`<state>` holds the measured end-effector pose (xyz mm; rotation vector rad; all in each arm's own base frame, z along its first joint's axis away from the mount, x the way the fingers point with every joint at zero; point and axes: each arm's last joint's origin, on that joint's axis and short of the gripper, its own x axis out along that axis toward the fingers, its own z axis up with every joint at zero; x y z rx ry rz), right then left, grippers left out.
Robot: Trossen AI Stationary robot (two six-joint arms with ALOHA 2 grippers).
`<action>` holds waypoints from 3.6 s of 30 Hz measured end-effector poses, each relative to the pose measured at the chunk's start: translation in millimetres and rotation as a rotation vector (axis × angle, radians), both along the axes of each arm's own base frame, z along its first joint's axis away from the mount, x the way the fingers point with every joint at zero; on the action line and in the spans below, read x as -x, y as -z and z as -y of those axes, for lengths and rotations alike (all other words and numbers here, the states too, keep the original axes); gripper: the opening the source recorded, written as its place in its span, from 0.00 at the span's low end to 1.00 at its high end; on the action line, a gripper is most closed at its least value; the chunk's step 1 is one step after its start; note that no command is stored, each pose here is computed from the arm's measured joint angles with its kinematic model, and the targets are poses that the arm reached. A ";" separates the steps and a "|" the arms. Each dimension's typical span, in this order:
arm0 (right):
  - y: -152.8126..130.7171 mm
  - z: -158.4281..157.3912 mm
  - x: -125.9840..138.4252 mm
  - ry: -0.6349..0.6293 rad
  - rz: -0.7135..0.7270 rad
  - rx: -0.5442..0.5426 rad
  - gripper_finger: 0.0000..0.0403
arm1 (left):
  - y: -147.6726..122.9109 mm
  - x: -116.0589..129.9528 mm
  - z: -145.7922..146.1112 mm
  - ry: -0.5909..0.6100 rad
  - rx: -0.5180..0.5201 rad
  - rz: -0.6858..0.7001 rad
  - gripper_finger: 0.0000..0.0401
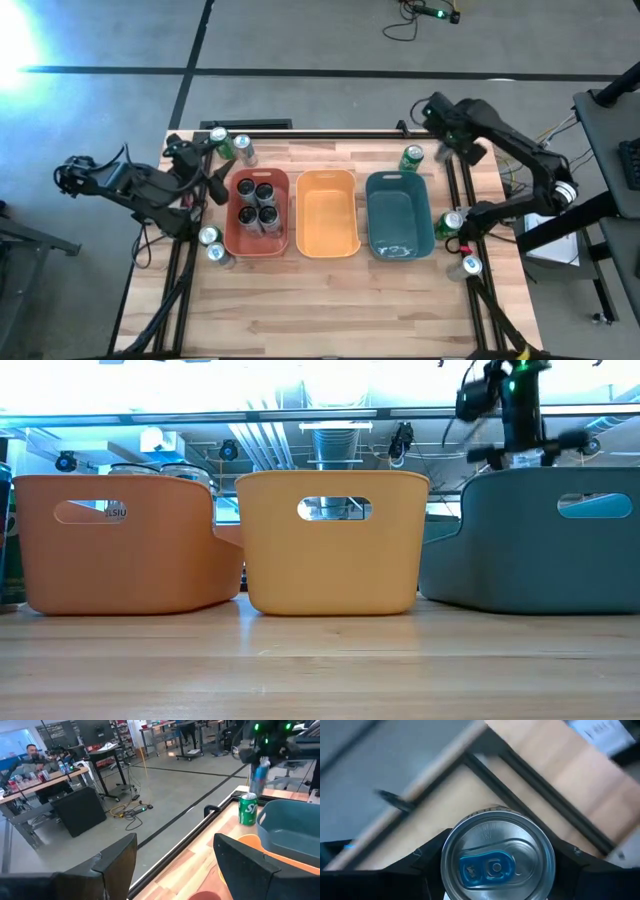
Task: Sort soda cans
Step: Put the top right blue soda can into the blue bin, then put the bottom right blue soda can into the blue bin
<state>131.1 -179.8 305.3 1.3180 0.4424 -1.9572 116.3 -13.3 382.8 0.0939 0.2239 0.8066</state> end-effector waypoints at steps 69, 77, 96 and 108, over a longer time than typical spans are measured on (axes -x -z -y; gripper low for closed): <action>68.9 -99.5 -145.1 -0.933 0.049 -0.248 0.63 | 4.6 -44.4 7.4 0.003 0.093 0.073 0.62; 53.2 -100.7 -142.4 -0.966 0.072 -0.237 0.77 | -14.3 -40.0 6.1 0.011 0.095 0.115 0.62; -65.0 -192.1 -87.1 -1.599 0.137 -0.461 0.86 | -18.8 -48.5 12.8 0.207 0.154 0.053 0.62; -18.6 -258.8 -65.9 -1.446 -0.044 -0.656 0.77 | -32.5 -102.5 28.7 0.199 0.221 0.170 0.62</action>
